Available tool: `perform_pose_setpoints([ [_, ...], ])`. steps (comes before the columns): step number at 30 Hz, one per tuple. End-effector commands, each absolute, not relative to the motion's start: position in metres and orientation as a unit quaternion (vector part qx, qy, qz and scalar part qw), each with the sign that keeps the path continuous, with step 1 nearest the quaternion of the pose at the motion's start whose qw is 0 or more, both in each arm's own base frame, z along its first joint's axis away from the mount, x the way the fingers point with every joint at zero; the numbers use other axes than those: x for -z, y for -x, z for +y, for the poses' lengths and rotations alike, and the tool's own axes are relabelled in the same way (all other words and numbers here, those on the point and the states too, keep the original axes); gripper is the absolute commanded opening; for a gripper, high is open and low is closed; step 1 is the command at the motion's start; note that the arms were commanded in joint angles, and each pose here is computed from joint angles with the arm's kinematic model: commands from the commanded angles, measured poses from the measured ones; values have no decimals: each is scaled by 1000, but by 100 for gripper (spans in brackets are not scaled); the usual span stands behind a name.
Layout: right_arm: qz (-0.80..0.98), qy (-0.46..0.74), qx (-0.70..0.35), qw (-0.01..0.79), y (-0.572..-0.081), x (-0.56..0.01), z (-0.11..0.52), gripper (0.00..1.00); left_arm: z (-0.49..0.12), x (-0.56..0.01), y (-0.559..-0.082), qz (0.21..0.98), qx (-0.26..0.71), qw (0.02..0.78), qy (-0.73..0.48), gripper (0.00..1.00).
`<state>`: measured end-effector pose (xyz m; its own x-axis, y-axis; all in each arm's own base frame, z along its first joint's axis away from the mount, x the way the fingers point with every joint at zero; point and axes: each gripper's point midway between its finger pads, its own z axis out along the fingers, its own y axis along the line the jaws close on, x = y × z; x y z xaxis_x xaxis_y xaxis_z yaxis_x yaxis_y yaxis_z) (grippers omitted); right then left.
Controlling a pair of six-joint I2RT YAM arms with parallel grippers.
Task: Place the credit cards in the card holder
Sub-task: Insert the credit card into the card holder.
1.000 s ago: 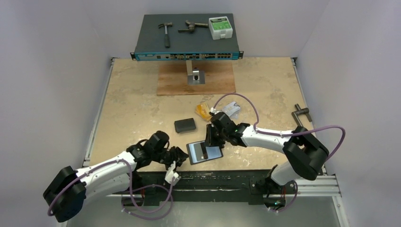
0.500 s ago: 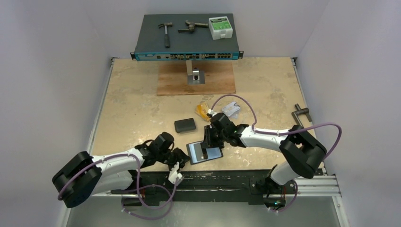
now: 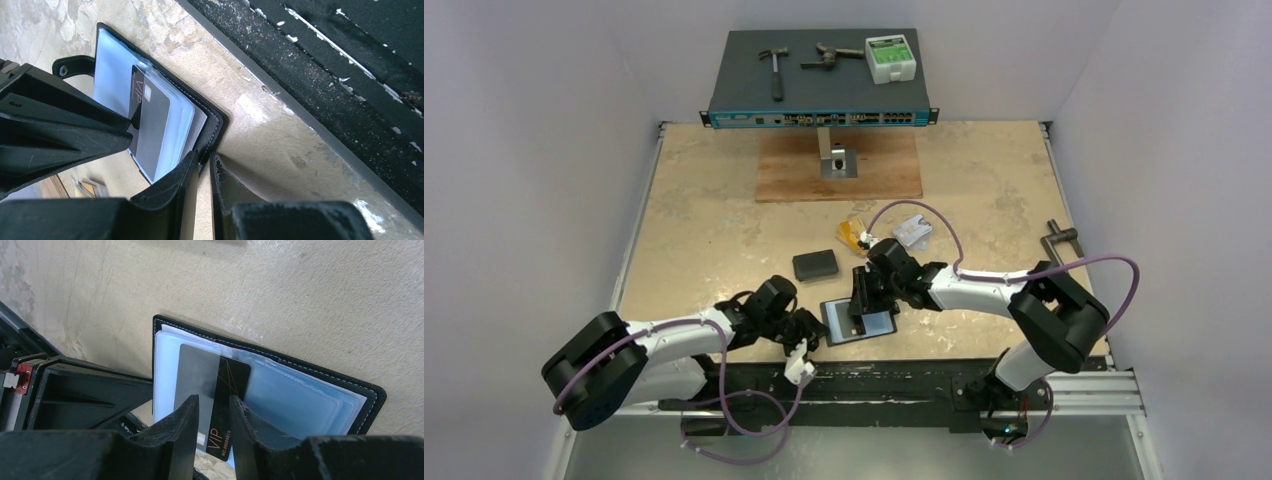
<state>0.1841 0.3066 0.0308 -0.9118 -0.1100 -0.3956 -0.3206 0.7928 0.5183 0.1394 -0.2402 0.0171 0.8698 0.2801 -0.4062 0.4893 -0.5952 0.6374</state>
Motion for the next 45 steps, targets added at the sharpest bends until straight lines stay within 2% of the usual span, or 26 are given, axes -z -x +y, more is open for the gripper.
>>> perform_pose_setpoints([
  [1, 923, 134, -310, 186, -187, -42, 310, 29, -239, -14, -137, 209, 133, 378, -892, 14],
  [24, 928, 140, -292, 184, -183, -31, 299, 36, -237, -10, -129, 207, 136, 376, -893, 10],
  [45, 923, 164, -301, 175, -172, -34, 322, 34, -243, -15, -129, 206, 136, 389, -888, 10],
])
